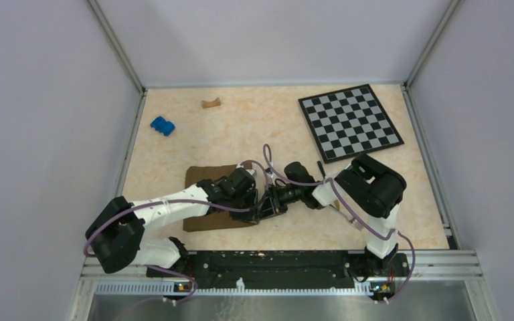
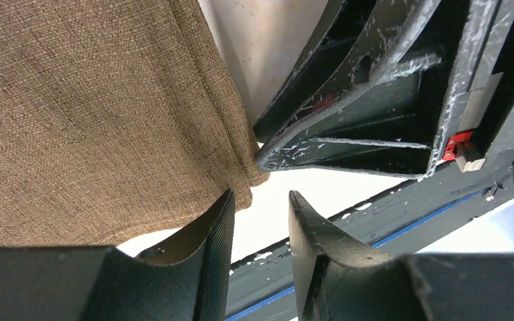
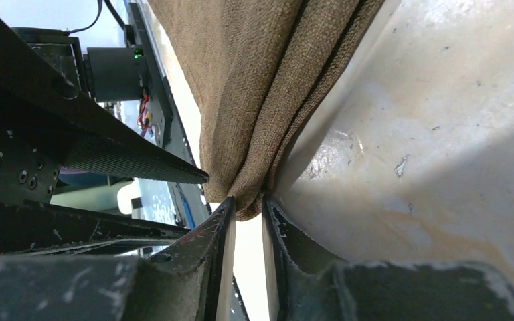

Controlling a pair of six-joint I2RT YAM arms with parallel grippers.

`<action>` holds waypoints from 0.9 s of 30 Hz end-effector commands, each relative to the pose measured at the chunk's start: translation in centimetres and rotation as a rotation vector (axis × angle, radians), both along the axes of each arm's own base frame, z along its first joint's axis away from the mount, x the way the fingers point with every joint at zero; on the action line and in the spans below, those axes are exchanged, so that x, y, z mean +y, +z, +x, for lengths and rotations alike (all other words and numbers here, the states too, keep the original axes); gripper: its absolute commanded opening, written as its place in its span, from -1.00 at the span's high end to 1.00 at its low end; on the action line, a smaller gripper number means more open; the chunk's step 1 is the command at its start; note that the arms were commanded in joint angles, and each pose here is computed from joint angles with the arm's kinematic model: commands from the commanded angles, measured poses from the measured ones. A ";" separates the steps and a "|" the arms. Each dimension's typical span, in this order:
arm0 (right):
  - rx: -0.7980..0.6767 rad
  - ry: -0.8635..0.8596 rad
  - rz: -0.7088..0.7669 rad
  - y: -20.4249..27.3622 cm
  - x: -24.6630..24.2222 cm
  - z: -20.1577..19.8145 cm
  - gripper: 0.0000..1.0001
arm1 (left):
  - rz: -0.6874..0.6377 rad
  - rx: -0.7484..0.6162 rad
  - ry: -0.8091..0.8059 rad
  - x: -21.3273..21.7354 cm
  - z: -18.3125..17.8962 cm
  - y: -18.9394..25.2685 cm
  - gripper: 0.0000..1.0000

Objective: Fold the napkin into a case and place the utensils inside
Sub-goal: Smooth out the lower triangle-folded napkin at the center of the board.

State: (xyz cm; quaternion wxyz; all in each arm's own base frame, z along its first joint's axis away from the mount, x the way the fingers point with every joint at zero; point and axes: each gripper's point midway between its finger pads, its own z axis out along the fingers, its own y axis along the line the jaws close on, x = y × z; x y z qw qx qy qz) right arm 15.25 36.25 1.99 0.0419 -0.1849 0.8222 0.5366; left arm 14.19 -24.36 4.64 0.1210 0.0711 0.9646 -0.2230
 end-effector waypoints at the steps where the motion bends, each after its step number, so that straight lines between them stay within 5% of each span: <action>1: 0.000 -0.002 -0.052 -2.1 -0.2 -0.3 0.61 | 0.030 -0.019 0.035 0.8 0.0 0.0 0.18; 16: 0.013 0.004 -0.046 -2.4 0.0 -0.3 0.63 | 0.091 -0.008 0.043 1.6 -0.4 -0.9 0.21; 27: 0.012 0.014 -0.038 -2.3 0.3 -0.4 0.69 | 0.152 -0.001 0.039 1.7 -0.4 -2.2 0.60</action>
